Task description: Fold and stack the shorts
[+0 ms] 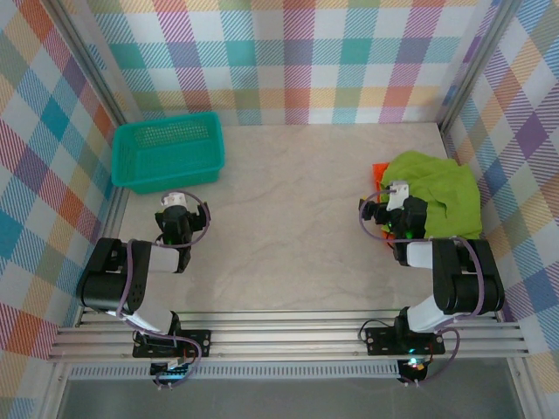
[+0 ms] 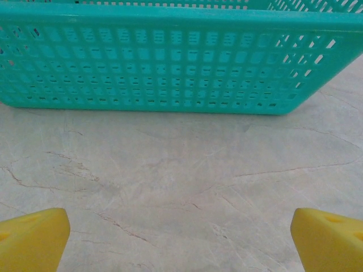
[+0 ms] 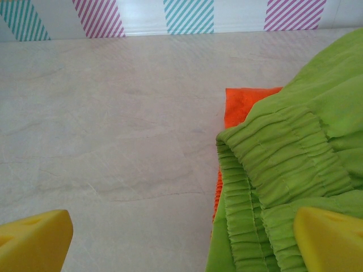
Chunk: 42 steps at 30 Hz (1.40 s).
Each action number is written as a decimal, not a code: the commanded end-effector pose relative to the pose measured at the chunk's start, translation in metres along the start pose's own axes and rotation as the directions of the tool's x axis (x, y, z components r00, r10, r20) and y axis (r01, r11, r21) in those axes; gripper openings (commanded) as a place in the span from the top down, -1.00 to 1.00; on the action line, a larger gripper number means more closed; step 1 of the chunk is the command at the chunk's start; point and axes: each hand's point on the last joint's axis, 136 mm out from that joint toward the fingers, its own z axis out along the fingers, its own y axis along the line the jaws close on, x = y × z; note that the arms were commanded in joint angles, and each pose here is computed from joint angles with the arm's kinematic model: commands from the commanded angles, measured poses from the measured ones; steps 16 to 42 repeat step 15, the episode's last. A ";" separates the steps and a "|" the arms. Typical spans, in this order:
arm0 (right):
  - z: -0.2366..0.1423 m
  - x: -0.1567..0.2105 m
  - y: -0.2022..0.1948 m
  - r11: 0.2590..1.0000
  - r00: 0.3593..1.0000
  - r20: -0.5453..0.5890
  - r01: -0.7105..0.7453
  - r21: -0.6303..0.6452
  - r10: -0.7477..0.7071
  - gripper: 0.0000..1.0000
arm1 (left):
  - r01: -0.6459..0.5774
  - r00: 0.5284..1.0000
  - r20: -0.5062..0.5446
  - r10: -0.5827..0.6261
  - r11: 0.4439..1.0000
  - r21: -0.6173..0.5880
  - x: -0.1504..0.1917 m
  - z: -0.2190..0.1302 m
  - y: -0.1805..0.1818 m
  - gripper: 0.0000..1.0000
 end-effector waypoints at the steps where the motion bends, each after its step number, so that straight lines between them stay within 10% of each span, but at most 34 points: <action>1: 0.002 0.009 -0.004 0.999 0.999 -0.029 -0.030 0.016 0.031 -0.99 | -0.016 1.000 0.011 0.016 1.000 -0.002 -0.005 0.002 -0.002 -1.00; 42: 0.002 0.009 -0.004 0.999 0.999 -0.030 -0.031 0.016 0.031 -0.99 | -0.017 1.000 0.013 0.017 1.000 -0.002 -0.006 0.002 -0.002 -1.00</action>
